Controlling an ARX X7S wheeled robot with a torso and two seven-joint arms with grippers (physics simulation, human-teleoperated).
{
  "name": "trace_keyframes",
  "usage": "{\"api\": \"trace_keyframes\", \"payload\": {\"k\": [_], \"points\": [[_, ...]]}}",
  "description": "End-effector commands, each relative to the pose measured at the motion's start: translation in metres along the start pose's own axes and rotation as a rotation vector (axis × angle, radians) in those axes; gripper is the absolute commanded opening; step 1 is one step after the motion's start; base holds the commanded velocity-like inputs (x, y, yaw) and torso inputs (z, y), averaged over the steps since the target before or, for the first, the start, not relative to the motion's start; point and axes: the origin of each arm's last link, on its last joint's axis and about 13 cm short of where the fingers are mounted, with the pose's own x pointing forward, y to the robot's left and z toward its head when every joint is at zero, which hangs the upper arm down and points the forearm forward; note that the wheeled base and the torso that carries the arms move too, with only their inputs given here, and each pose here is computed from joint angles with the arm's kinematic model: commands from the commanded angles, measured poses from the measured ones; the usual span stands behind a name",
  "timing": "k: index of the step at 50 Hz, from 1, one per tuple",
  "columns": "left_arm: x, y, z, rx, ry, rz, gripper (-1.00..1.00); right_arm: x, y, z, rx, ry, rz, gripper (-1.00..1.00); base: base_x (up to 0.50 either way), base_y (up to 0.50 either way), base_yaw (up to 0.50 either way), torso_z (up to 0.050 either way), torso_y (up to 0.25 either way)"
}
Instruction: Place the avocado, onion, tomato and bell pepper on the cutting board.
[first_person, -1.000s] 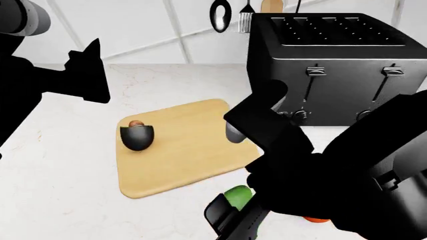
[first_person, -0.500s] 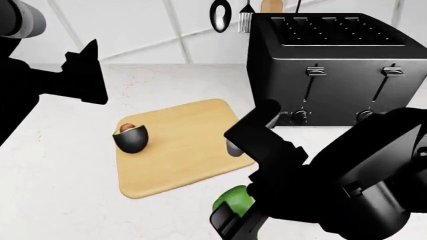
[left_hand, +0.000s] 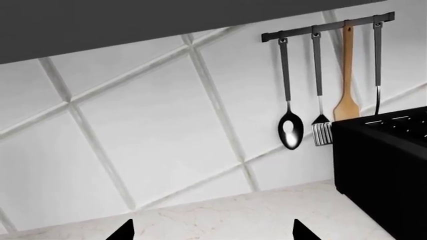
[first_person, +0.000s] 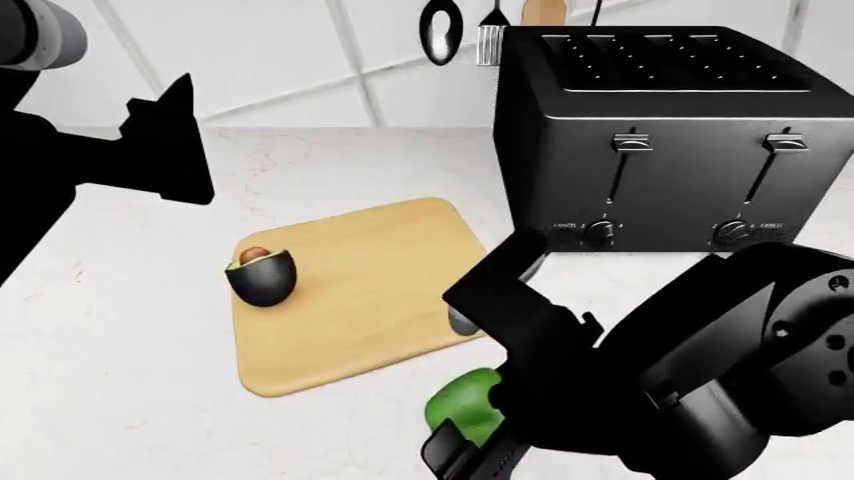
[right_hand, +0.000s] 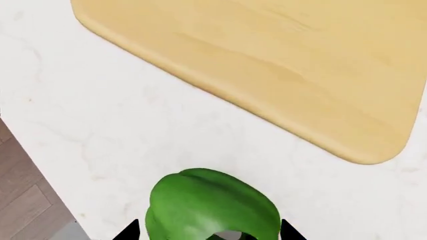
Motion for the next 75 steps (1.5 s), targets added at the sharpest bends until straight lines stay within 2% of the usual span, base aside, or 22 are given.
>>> {"api": "trace_keyframes", "payload": {"k": [1,6,7,24,33,44,57,75], "points": [[-0.001,0.000,0.001,-0.002,-0.002,0.003,1.00,0.010,-0.001,-0.004,0.006,0.029,0.028,1.00,0.00,0.00,0.00,0.000,0.000],[-0.002,0.001,0.000,-0.002,-0.002,0.005,1.00,0.011,-0.001,-0.005,0.004,0.036,0.013,1.00,0.00,0.00,0.00,0.000,0.000],[-0.003,0.001,0.000,-0.003,-0.003,0.007,1.00,0.011,-0.003,-0.004,0.013,0.028,-0.012,-1.00,0.00,0.00,0.00,0.000,0.000],[-0.005,0.002,0.002,-0.007,-0.015,0.013,1.00,-0.002,-0.002,0.001,-0.023,-0.002,-0.054,-1.00,0.00,0.00,0.00,0.000,0.000],[-0.004,0.002,0.003,-0.008,-0.019,0.010,1.00,-0.023,-0.003,0.023,-0.049,-0.129,-0.130,-1.00,0.00,0.00,0.00,0.000,0.000],[-0.004,0.002,0.003,-0.012,-0.021,0.010,1.00,-0.026,-0.007,0.036,-0.047,-0.201,-0.178,-1.00,0.00,0.00,0.00,0.000,0.000],[-0.003,0.002,0.000,-0.014,-0.017,0.011,1.00,0.007,-0.025,0.071,-0.032,-0.270,-0.125,-1.00,0.00,0.00,0.00,0.000,0.000],[-0.005,0.003,-0.002,-0.016,-0.013,0.016,1.00,0.044,-0.018,0.092,-0.058,-0.330,0.014,-1.00,0.00,0.00,0.00,0.000,0.000]]}}
